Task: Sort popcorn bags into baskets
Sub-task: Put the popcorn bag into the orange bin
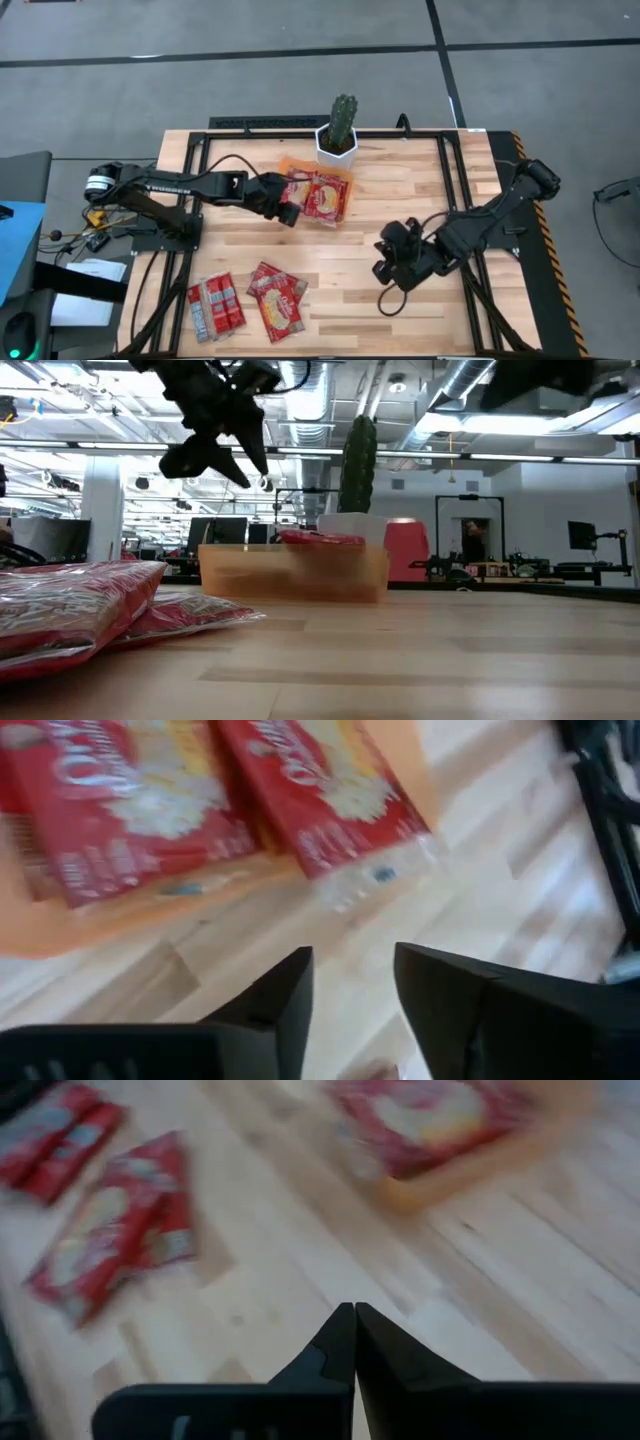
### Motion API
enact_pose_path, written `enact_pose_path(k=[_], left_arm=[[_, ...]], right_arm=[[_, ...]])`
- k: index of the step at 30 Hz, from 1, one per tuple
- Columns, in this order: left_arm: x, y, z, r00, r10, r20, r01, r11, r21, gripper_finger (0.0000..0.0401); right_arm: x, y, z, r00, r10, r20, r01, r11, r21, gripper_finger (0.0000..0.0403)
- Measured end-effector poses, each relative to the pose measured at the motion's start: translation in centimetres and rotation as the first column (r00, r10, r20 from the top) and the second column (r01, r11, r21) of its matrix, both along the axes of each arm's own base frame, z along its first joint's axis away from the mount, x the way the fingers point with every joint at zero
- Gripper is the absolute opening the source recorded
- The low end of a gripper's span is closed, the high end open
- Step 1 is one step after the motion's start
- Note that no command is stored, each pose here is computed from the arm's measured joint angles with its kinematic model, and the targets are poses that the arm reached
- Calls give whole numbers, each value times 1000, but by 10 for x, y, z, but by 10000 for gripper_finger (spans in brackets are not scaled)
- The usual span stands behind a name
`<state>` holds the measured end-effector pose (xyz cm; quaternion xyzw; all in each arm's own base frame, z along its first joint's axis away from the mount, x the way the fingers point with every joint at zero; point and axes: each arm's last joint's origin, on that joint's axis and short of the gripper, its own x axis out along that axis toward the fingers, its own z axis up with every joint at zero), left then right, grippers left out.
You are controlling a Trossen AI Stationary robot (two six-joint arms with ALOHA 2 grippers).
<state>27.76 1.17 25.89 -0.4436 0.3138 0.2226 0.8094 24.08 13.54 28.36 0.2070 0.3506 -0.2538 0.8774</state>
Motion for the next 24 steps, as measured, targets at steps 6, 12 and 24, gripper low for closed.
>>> enact_pose_path(k=[6, 12, 24], left_arm=[[-13, -26, 32, 975, -130, 178, 128, 992, 24, 50], [-52, -48, 74, 923, -87, 374, 47, 992, 116, 8], [-87, -68, 91, 900, -31, 435, -49, 984, 173, 13]], right_arm=[[58, -12, -20, 967, 256, 3, -256, 967, -7, 8], [113, -47, -50, 936, 348, 50, -349, 937, 14, 17], [163, -101, -93, 916, 369, -159, -378, 925, -29, 19]])
